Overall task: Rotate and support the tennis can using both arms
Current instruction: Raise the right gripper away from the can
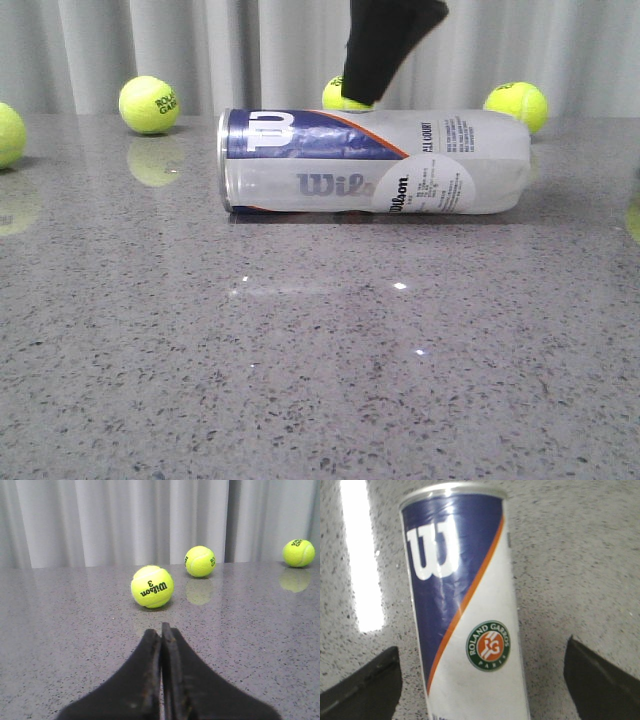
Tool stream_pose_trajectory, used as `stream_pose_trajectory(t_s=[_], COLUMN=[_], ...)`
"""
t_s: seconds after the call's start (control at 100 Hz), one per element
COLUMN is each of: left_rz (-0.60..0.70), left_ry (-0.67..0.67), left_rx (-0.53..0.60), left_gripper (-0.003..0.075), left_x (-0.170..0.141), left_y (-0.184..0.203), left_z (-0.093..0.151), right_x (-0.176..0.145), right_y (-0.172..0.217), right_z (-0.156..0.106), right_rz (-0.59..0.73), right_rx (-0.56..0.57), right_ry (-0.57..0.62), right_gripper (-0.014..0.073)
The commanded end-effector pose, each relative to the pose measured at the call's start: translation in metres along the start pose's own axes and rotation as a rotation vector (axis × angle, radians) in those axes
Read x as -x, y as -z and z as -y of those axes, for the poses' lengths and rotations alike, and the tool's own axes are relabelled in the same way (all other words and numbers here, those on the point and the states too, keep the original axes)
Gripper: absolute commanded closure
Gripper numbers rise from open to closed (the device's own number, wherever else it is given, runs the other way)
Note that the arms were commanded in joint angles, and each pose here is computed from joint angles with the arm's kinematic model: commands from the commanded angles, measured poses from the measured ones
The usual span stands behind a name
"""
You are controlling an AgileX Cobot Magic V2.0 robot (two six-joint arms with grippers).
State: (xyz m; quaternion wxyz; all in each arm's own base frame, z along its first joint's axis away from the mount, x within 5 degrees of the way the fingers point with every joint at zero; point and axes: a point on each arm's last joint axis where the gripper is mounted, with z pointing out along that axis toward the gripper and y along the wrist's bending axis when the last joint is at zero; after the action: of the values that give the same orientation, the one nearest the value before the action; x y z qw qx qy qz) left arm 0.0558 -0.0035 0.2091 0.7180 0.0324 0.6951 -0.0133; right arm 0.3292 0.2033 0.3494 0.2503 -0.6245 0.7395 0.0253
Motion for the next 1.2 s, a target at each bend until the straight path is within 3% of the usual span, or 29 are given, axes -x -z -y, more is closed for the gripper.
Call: stream_pose_trajectory(t_s=[0.0, 0.12, 0.29, 0.48, 0.62, 0.85, 1.19], left_rz=[0.071, 0.071, 0.071, 0.071, 0.071, 0.071, 0.071], left_ry=[0.009, 0.009, 0.009, 0.009, 0.009, 0.009, 0.009], left_rx=[0.000, 0.000, 0.000, 0.000, 0.000, 0.000, 0.000], left_gripper=[0.0741, 0.0741, 0.0741, 0.0741, 0.0741, 0.0741, 0.0741], left_x=[-0.007, -0.007, -0.007, -0.007, -0.007, -0.007, -0.007], left_y=[0.001, 0.001, 0.001, 0.001, 0.001, 0.001, 0.001], left_z=[0.000, 0.000, 0.000, 0.000, 0.000, 0.000, 0.000], right_x=[0.008, 0.004, -0.013, -0.048, -0.075, -0.107, -0.142], right_y=[0.048, 0.071, 0.105, 0.149, 0.182, 0.208, 0.186], right_z=[-0.001, -0.003, 0.004, 0.021, 0.026, 0.011, -0.058], right_rz=[0.115, 0.148, 0.206, 0.303, 0.355, 0.409, 0.557], right_rx=[-0.107, -0.139, -0.212, -0.362, -0.485, -0.659, -0.766], right_ry=[-0.059, -0.142, -0.379, -0.664, -0.803, -0.898, -0.933], right_gripper=[-0.0050, -0.0050, -0.0050, -0.0048, -0.0047, -0.0047, -0.0047])
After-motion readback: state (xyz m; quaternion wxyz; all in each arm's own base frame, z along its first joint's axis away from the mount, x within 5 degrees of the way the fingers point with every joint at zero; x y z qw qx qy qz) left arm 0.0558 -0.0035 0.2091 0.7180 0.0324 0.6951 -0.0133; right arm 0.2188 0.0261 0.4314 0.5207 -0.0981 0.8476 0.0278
